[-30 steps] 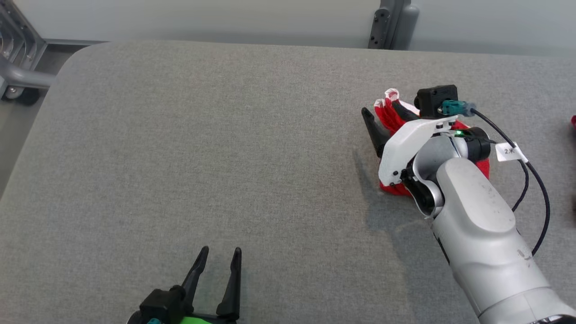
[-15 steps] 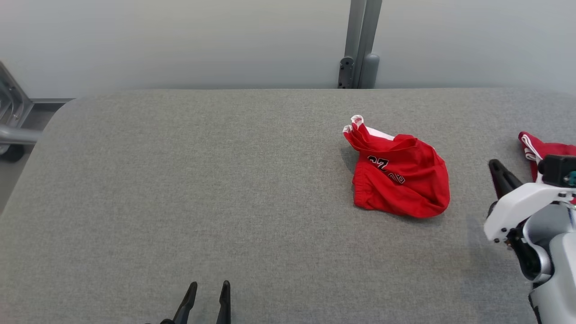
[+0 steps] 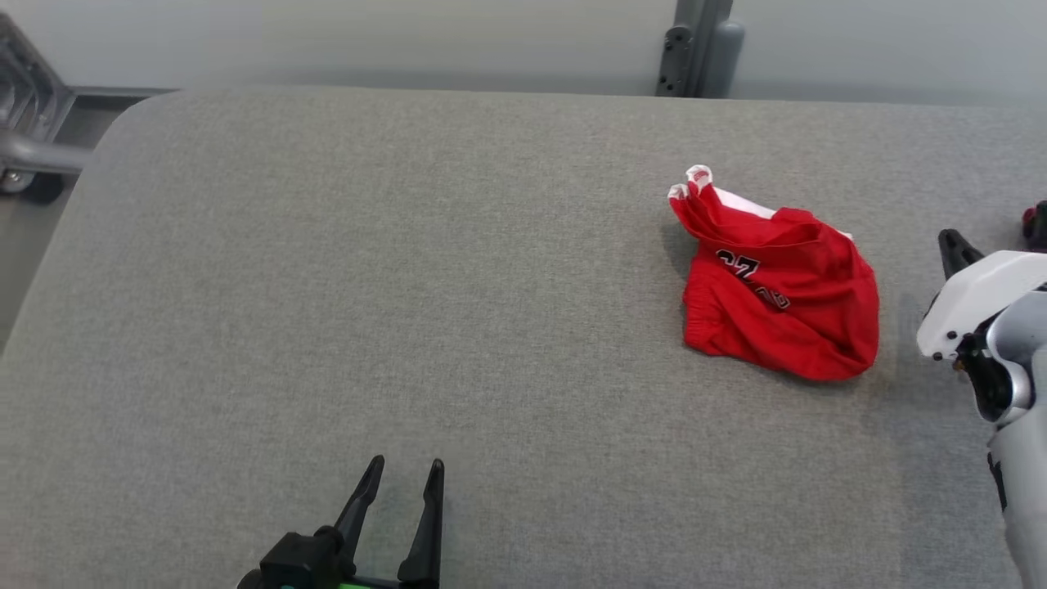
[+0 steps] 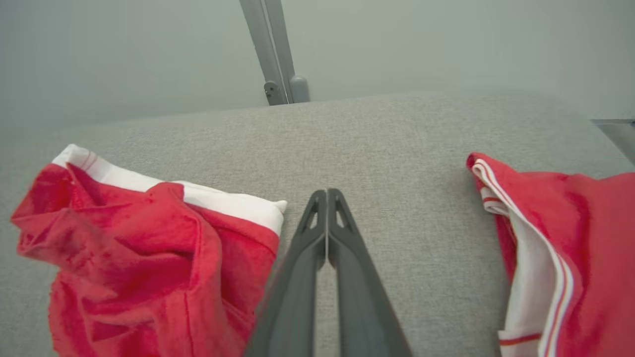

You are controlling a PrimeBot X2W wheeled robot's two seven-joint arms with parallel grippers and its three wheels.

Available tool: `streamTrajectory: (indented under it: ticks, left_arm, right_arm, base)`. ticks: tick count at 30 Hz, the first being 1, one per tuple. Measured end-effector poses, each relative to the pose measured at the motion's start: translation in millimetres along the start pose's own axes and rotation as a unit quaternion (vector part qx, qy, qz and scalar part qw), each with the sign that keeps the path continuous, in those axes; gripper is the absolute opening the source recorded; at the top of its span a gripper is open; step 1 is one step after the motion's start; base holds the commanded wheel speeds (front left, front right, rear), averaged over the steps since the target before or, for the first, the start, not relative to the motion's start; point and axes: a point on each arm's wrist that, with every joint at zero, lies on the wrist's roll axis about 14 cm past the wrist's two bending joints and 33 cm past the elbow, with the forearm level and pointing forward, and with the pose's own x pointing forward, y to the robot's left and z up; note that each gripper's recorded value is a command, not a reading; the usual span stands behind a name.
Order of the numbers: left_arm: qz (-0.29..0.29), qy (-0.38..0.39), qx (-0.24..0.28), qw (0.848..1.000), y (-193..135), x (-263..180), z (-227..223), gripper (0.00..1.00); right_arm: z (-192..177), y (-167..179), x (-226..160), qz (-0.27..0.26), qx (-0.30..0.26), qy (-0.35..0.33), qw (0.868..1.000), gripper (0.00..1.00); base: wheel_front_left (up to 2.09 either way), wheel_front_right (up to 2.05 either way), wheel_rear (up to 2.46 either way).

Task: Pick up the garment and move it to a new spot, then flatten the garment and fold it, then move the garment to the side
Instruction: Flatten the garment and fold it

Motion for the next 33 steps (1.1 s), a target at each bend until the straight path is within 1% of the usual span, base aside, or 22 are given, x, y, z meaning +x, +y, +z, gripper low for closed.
streamTrajectory:
  ticks: [5, 11, 17, 26, 33]
  left_arm:
    - [0.032, 0.005, -0.006, 0.999, 17, -2, -2, 1.0]
    - [0.061, 0.007, -0.008, 0.998, 31, -8, -3, 1.0]
    - [0.056, 0.001, -0.007, 0.998, 29, -7, 0, 1.0]
    - [0.049, -0.006, -0.007, 0.999, 24, -6, 3, 1.0]
    - [0.053, -0.009, -0.008, 0.999, 24, -13, 4, 1.0]
  right_arm:
    - [-37, 40, 30, 0.04, 0.005, 0.051, 0.998, 0.0]
    - [-60, 82, 41, 0.093, -0.004, 0.08, 0.992, 0.0]
    - [-65, 117, 28, 0.153, -0.02, 0.087, 0.984, 0.0]
    - [-79, 139, 2, 0.208, -0.023, 0.107, 0.972, 0.0]
    - [-96, 154, -18, 0.238, -0.031, 0.12, 0.963, 0.0]
  base:
    - [0.0, 0.0, 0.0]
    - [0.0, 0.0, 0.0]
    - [0.0, 0.0, 0.0]
    - [0.0, 0.0, 0.0]
    - [0.0, 0.0, 0.0]
